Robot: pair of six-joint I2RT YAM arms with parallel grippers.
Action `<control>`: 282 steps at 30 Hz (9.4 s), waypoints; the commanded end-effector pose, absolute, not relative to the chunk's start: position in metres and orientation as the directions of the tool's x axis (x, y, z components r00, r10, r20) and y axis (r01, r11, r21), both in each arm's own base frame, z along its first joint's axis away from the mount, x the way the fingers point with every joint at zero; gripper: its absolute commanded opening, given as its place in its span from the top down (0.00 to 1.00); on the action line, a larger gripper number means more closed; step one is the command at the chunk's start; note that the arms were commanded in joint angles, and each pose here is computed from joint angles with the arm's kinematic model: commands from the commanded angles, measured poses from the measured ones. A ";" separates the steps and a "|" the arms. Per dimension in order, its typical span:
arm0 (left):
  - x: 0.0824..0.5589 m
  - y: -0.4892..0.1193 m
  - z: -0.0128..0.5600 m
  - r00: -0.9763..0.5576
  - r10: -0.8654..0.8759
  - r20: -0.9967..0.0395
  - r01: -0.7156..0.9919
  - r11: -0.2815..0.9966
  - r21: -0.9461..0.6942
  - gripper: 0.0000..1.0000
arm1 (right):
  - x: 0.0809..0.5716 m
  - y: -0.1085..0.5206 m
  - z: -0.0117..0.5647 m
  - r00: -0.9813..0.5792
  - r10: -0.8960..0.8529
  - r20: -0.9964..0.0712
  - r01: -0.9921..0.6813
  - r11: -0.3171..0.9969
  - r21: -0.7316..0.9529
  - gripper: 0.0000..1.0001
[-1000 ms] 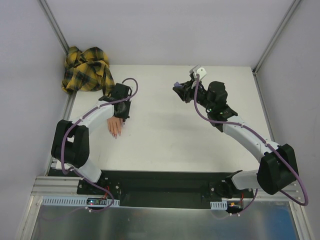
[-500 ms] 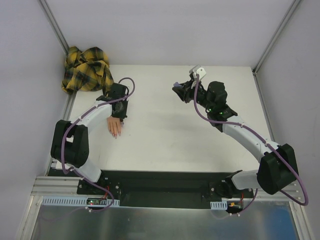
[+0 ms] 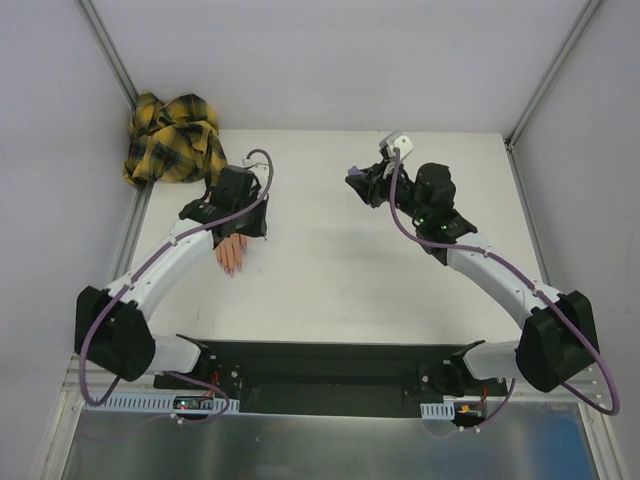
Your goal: Paint the nails
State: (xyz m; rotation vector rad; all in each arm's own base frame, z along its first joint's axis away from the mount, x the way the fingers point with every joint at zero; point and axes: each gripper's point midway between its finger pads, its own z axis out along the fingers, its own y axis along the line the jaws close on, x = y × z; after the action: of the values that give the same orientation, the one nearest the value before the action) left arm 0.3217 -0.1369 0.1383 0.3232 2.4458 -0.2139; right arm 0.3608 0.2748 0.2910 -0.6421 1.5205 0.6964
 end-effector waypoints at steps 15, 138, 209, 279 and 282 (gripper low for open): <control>0.205 -0.268 0.322 -0.473 0.097 -0.876 0.844 0.335 -0.419 1.00 | 0.182 0.221 0.302 -0.114 0.092 -0.989 -0.841 0.521 0.145 1.00; 0.149 -0.267 0.298 -0.459 0.177 -0.871 0.889 0.106 -0.446 1.00 | 0.155 0.360 0.330 -0.050 -0.096 -0.994 -0.988 0.151 0.035 1.00; 0.183 -0.210 0.425 -0.416 -0.323 -0.850 0.611 0.593 -0.524 0.22 | 0.193 0.359 0.394 0.078 0.235 -0.969 -0.956 0.294 -0.006 1.00; 0.203 -0.220 0.429 -0.204 -0.281 -0.938 0.654 0.674 -0.344 0.12 | 0.223 0.347 0.356 -0.126 0.096 -0.987 -0.944 0.294 0.149 1.00; 0.211 -0.227 0.431 -0.227 -0.296 -0.928 0.635 0.677 -0.371 0.15 | 0.236 0.348 0.351 -0.121 0.073 -0.990 -0.912 0.386 0.140 1.00</control>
State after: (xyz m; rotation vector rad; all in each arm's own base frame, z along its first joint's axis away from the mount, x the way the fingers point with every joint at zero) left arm 0.1899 -0.2406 0.4152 0.4612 1.5574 -0.9430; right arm 0.1997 0.3533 0.3559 -0.9051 1.3410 1.2665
